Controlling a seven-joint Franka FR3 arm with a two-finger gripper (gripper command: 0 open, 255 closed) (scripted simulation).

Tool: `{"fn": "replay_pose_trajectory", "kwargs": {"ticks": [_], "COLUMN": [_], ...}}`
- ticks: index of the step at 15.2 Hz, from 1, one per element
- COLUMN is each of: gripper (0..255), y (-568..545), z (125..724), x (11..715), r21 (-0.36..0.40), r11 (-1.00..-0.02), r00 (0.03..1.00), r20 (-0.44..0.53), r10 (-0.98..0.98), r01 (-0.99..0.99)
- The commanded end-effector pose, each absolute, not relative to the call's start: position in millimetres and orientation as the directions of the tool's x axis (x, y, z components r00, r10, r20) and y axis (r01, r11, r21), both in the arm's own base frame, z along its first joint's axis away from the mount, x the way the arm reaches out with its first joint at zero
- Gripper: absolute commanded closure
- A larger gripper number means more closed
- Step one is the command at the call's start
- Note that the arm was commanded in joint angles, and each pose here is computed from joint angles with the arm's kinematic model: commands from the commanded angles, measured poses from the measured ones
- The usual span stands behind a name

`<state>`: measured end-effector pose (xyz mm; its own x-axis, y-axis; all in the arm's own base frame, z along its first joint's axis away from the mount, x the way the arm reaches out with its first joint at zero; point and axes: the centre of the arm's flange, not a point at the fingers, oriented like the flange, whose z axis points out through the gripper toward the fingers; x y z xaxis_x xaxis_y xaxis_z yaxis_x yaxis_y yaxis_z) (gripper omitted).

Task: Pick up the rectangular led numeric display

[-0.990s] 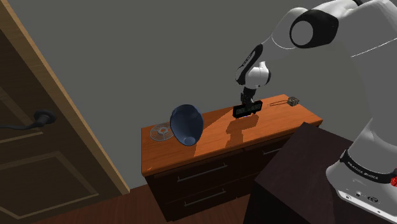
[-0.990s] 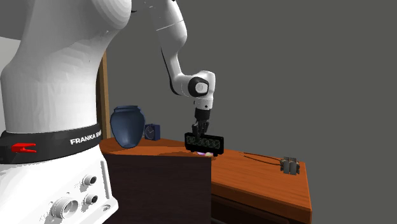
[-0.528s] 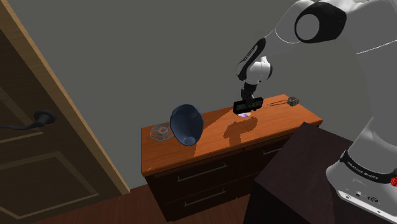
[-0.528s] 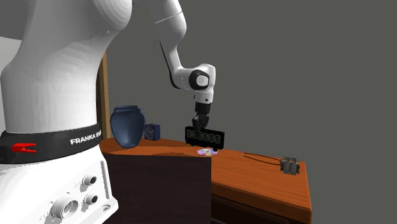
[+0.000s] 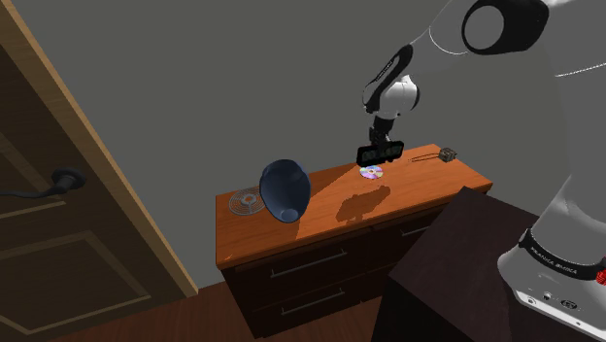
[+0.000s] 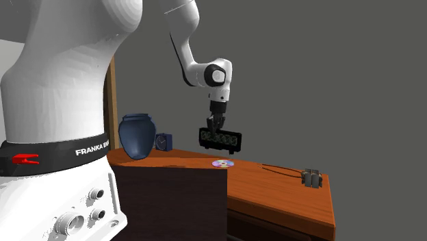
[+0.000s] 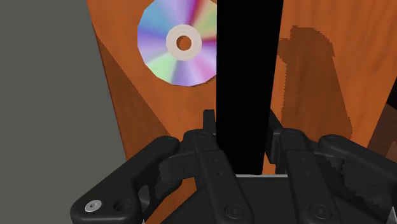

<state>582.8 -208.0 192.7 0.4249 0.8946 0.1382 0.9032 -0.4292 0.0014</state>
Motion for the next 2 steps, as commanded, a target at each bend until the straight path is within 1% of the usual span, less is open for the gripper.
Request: {"fn": "replay_pose_trajectory", "kwargs": {"ticks": [1, 2], "gripper": [255, 255], "y": [-207.3, -207.3], "z": [199.7, 199.7], "x": [583.2, 583.2], "r21": [0.002, 0.002], "r11": [-0.429, -0.429], "r00": [0.425, 0.425], "r20": [0.138, 0.138], "r10": [0.895, 0.895], "r01": [0.903, 0.903]}}
